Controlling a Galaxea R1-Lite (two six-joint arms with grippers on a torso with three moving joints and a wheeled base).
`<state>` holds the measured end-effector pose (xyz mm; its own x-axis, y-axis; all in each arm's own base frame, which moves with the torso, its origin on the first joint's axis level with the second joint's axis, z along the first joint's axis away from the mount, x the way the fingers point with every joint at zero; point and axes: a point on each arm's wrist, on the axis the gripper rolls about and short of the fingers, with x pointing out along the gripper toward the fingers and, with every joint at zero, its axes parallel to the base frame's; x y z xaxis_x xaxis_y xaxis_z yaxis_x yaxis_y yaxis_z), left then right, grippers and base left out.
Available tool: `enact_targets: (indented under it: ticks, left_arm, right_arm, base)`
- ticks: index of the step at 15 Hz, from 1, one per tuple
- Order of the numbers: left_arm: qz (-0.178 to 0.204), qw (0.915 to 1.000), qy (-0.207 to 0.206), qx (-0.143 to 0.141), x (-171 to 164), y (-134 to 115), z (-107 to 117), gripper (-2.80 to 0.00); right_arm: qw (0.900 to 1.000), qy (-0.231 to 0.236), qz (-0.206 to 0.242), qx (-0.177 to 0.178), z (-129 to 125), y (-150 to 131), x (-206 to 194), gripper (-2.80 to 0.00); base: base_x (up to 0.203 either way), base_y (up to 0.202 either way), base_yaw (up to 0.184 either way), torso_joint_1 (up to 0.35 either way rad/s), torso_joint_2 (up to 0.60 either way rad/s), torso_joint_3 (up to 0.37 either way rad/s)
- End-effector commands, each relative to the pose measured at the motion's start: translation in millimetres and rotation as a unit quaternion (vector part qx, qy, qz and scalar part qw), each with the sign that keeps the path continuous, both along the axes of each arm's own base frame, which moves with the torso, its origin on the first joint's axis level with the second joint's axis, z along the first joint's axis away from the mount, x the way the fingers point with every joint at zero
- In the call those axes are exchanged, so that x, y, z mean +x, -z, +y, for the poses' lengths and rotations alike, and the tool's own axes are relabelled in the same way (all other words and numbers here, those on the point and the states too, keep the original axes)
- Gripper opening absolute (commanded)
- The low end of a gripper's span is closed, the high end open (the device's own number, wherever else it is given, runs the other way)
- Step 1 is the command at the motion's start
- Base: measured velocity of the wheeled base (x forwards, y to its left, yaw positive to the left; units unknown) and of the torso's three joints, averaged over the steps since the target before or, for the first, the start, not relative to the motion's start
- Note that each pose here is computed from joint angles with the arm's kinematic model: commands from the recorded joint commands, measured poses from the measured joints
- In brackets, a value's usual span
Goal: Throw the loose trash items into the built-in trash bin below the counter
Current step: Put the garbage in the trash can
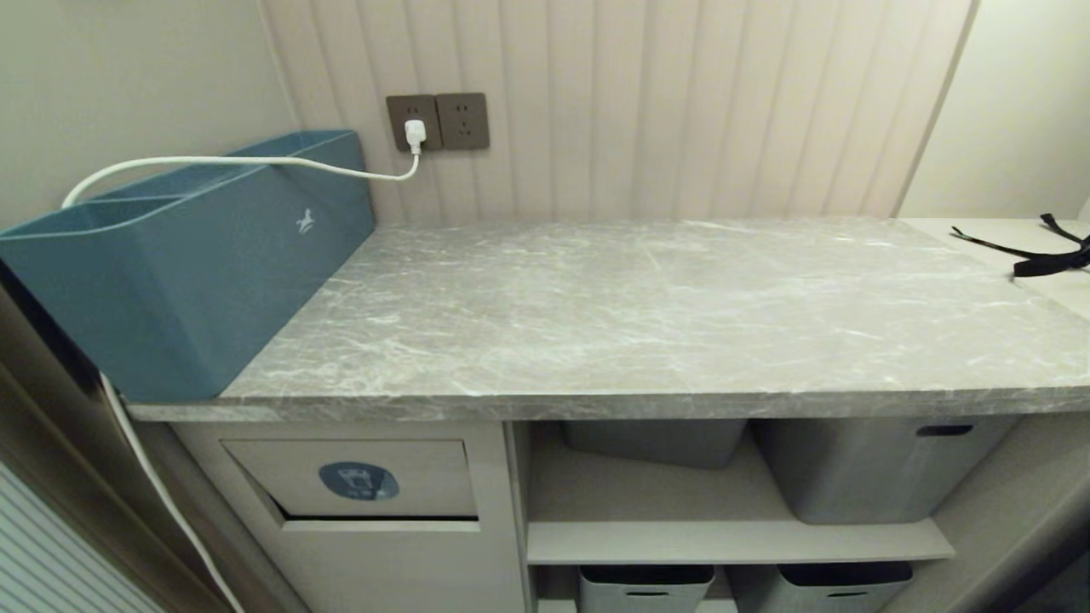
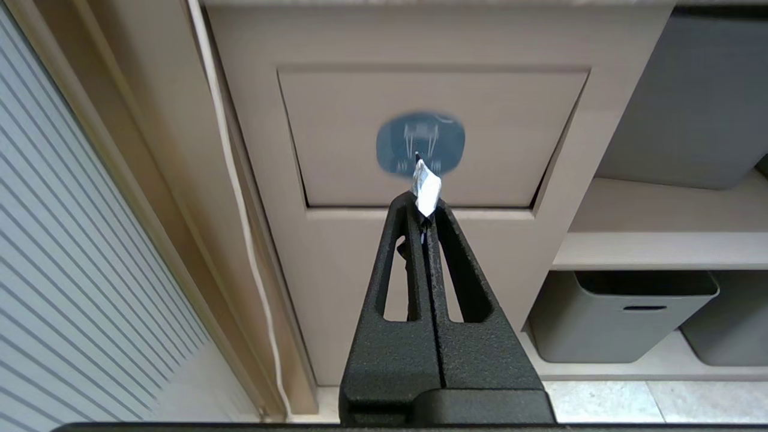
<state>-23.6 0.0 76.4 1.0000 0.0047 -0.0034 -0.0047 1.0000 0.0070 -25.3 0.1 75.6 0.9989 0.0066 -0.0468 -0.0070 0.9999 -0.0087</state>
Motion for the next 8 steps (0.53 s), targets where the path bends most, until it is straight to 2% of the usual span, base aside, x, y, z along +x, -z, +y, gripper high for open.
enact_targets:
  ticks: [1,8]
  left_arm:
    - [0.001,1.0,-0.001,0.0,0.1,-0.2,0.0,-2.8]
    - [0.0,1.0,-0.001,0.0,0.1,0.1,0.1,-2.8]
  right_arm:
    - [1.0,-0.001,0.0,0.0,0.0,0.0,0.0,-2.8]
    - [1.0,-0.001,0.0,0.0,0.0,0.1,0.0,-2.8]
  base:
    - [0.0,0.0,0.0,-0.209,0.5,0.286]
    - [0.0,0.0,0.0,-0.191,0.48,0.288]
